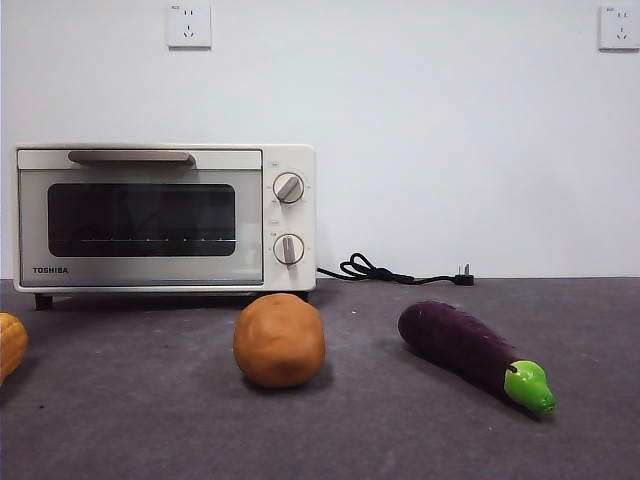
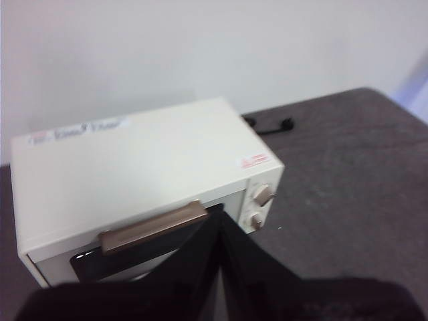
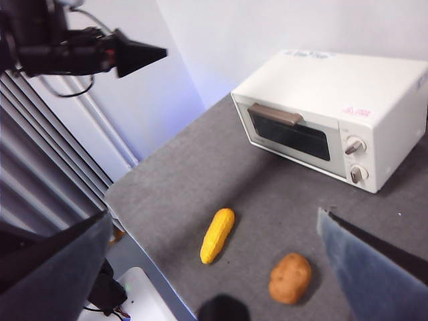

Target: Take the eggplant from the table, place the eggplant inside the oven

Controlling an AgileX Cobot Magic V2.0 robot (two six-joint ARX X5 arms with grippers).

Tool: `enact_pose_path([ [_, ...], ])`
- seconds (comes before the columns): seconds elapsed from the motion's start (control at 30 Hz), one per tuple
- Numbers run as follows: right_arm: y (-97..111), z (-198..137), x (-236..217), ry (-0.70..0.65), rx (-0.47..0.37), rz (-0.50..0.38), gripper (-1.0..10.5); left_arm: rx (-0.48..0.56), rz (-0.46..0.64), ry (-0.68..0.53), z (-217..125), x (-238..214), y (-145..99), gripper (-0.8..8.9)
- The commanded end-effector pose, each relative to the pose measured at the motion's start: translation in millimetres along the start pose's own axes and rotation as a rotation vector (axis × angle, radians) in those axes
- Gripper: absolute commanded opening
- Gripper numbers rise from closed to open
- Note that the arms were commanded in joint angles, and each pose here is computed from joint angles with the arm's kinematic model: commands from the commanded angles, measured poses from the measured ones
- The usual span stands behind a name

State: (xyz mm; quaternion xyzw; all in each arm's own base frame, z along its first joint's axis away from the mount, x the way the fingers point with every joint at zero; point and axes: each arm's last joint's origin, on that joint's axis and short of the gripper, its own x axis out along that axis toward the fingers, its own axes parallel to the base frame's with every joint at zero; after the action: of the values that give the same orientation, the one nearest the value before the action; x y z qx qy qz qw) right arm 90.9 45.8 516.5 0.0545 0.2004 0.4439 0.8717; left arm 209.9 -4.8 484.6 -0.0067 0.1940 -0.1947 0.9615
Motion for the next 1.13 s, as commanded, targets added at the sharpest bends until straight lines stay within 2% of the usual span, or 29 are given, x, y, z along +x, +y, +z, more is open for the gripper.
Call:
enact_pose_path([
  [0.03, 1.5, 0.3, -0.9, -0.003, -0.005, -0.008, 5.7, -0.017, 0.002, 0.026, -0.8, 20.3, 16.4, -0.06],
  [0.33, -1.9, 0.3, 3.9, 0.019, 0.003, -0.022, 5.7, -0.192, -0.111, 0.138, -22.2, 94.2, 81.0, -0.05],
  [0.6, -9.9, 2.9, 14.8, 0.046, 0.023, -0.024, 5.7, -0.288, -0.154, 0.243, -53.5, 150.8, 119.5, -0.05],
  [0.83, -16.5, 3.3, 23.6, 0.081, 0.048, -0.025, 5.7, -0.318, -0.190, 0.293, -75.3, 184.4, 135.9, -0.05],
  [1.13, -22.3, 1.5, 31.4, 0.130, 0.065, -0.025, 5.7, -0.284, -0.195, 0.276, -81.3, 201.7, 141.3, -0.05],
])
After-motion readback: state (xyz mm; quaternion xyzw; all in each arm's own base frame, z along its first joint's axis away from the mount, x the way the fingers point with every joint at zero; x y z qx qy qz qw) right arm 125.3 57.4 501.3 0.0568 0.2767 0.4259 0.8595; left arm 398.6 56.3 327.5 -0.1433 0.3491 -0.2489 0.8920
